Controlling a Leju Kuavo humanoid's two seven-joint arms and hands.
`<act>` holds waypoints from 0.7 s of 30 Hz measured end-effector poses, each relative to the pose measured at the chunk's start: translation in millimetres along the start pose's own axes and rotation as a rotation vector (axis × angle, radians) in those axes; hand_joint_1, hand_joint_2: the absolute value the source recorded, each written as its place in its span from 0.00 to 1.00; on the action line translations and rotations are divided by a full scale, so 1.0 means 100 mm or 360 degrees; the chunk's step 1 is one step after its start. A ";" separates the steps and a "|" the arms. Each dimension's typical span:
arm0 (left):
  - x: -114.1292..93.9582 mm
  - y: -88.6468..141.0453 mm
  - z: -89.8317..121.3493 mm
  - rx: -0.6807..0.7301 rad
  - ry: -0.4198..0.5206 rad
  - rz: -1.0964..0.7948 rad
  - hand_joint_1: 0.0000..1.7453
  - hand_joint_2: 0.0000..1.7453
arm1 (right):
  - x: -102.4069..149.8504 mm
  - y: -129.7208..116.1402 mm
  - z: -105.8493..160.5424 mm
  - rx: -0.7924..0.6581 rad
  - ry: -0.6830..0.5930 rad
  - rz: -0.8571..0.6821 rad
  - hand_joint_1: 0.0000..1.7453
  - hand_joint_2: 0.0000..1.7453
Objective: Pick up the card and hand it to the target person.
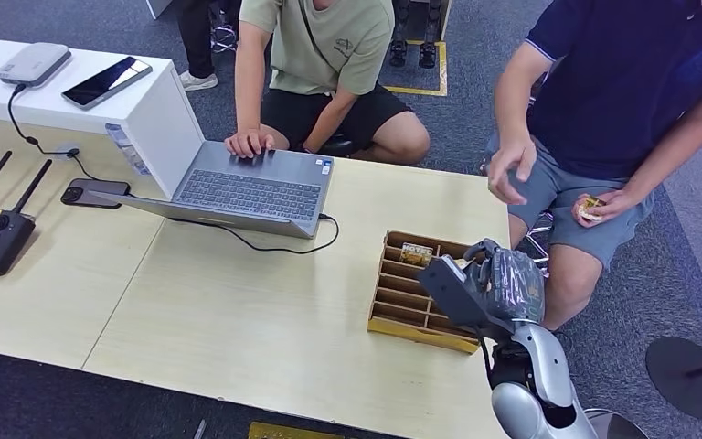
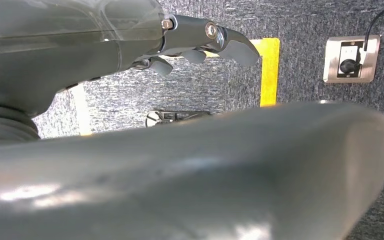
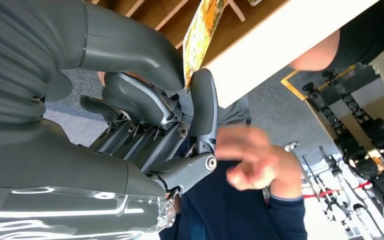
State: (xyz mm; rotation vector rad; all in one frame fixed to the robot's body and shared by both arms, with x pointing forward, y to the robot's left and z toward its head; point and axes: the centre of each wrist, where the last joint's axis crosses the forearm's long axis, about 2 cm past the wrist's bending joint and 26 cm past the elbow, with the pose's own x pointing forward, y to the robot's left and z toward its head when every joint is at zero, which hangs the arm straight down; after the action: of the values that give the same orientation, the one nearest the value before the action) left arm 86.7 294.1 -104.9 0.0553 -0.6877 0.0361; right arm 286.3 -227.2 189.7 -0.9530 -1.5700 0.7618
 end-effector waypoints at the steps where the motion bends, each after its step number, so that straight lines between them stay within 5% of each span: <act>1: 0.00 0.00 0.00 0.0000 0.0001 0.0000 0.00 0.00 | -0.01 -0.01 0.00 -0.0011 0.0006 -0.0003 1.00 1.00; 21: 0.01 -0.03 -0.01 -0.0012 0.0027 -0.0006 0.00 0.00 | -0.32 -0.35 -0.17 -0.0262 0.0184 -0.0007 1.00 1.00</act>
State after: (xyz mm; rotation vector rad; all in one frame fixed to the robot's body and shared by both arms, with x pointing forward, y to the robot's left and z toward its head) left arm 88.1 291.5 -104.6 0.0491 -0.6710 0.0304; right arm 299.1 -271.7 208.6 -1.0936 -1.5501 0.5703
